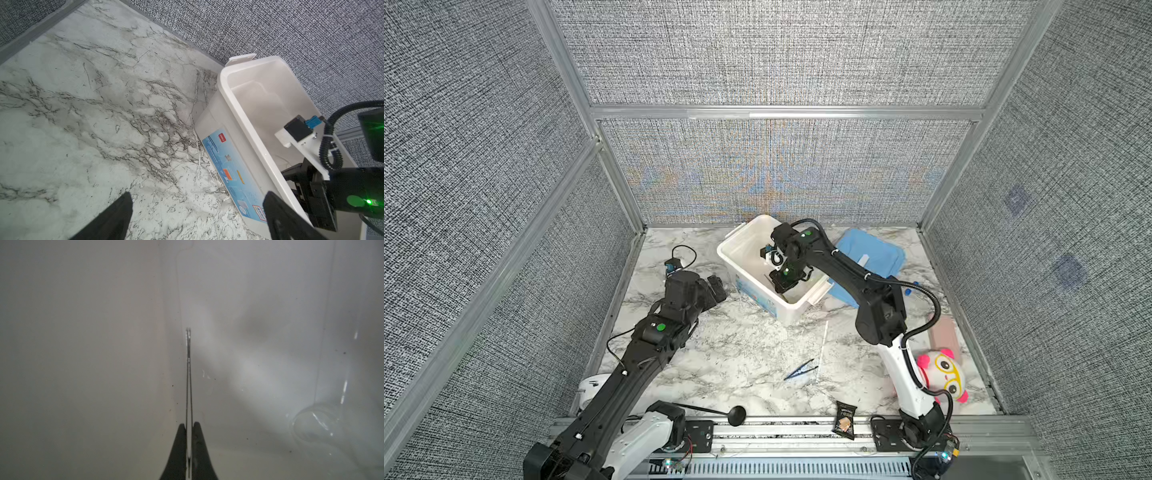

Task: Organize the chemistry lab equipment
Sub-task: 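Lift the metal tweezers with the right gripper and lower them into the white bin, then release the tweezers in the bin and move the right gripper toward the blue tweezers, then lower the right gripper over the blue tweezers and close on them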

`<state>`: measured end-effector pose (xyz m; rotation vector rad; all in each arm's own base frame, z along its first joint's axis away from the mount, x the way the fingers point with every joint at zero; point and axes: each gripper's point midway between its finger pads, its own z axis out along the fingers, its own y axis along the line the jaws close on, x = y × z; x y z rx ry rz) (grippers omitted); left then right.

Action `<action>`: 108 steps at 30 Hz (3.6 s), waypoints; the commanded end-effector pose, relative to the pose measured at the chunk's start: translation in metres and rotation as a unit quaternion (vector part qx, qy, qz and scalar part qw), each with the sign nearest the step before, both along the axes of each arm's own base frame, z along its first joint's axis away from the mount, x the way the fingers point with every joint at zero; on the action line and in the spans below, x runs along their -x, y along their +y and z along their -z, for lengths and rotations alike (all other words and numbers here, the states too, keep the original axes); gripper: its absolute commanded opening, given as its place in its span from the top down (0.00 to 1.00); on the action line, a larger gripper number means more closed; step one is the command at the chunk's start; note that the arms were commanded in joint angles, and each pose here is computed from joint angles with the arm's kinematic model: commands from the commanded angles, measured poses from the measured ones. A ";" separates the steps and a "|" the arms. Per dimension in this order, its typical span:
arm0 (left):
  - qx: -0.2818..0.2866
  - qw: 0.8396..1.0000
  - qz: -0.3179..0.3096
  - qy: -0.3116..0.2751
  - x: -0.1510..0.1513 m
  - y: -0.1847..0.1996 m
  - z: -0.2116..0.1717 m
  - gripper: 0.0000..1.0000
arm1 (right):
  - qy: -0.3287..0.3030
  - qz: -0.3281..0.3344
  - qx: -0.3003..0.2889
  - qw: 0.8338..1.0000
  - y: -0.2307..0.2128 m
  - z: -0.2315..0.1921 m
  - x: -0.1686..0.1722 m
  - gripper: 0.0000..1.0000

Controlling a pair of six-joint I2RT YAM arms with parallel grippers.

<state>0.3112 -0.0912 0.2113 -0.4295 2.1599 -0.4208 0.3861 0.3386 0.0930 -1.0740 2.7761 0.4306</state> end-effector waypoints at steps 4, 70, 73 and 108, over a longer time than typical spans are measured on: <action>0.016 1.000 0.000 -0.003 0.002 -0.001 -0.002 0.01 | 0.005 0.006 0.021 1.000 -0.003 0.016 0.001 0.96; 0.161 0.981 -0.071 0.081 0.014 0.058 0.046 0.01 | -0.063 -0.538 0.111 0.833 -0.082 0.067 0.222 0.41; 0.161 0.982 -0.067 0.076 0.013 0.057 0.045 0.01 | -0.079 -0.534 0.101 0.836 -0.076 0.063 0.220 0.41; 0.171 0.982 -0.064 0.050 0.020 0.056 0.035 0.01 | -0.149 -0.487 0.060 0.859 -0.059 0.041 0.215 0.87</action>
